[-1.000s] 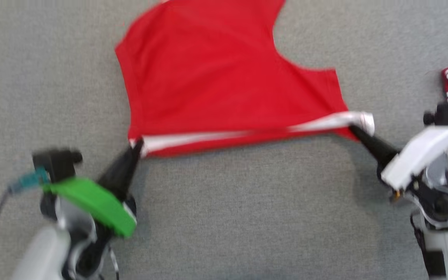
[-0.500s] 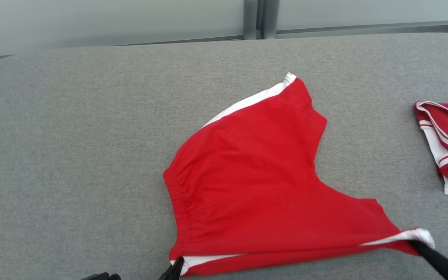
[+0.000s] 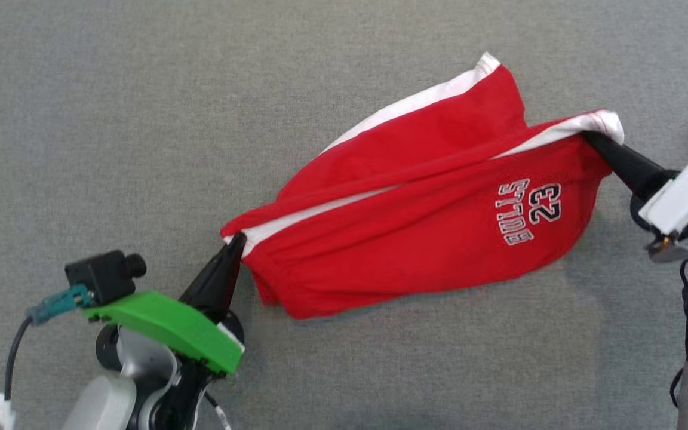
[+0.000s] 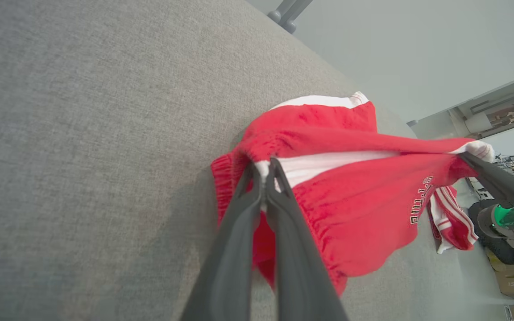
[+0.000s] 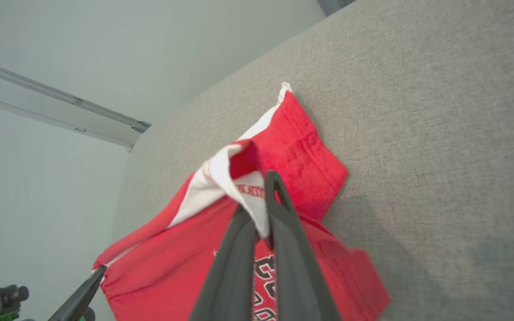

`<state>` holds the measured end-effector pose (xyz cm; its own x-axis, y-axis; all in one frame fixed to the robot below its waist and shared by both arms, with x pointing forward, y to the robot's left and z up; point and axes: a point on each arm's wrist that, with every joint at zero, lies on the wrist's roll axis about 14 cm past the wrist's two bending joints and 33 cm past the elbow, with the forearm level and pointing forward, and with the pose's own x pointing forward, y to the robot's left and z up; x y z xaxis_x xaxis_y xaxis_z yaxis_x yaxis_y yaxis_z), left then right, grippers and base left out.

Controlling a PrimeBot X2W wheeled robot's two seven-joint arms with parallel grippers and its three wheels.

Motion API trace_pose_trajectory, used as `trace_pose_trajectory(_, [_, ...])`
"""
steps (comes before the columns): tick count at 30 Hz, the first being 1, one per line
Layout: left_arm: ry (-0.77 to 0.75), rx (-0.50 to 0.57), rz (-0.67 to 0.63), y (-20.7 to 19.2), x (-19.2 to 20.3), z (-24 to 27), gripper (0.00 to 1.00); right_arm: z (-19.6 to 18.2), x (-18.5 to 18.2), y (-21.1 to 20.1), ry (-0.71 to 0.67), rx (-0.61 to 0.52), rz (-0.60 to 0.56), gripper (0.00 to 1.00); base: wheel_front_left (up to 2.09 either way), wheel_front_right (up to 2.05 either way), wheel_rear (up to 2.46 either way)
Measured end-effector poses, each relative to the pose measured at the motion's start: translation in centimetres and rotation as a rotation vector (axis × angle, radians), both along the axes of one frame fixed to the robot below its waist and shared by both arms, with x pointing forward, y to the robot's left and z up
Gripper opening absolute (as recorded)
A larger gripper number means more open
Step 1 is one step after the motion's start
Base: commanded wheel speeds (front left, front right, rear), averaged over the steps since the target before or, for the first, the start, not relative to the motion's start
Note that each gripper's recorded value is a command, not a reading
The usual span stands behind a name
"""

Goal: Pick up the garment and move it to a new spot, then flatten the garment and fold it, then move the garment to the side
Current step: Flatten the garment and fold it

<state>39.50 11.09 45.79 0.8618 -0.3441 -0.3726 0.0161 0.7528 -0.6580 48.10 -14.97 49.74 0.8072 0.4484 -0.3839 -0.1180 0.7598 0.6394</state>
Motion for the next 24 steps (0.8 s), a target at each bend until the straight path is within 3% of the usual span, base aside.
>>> trace_pose_trajectory(9, [0.051, 0.102, 0.059, 2.0, 4.9, -2.7, 0.0, -2.5, 7.7, 4.5, 0.0, -0.046, 0.034, 0.0, 0.0, 0.0, 0.0])
trace_pose_trajectory(15, [0.107, 0.138, 0.064, 2.6, 5.2, -4.8, 0.0, -5.6, 9.1, 6.7, 0.073, -0.095, 0.078, 0.0, 0.0, 0.0, 0.0])
trace_pose_trajectory(24, [0.113, 0.112, 0.066, 2.1, 5.9, -5.2, 0.0, -6.7, 10.1, 6.0, 0.091, -0.15, 0.066, 0.0, 0.0, 0.0, 0.0])
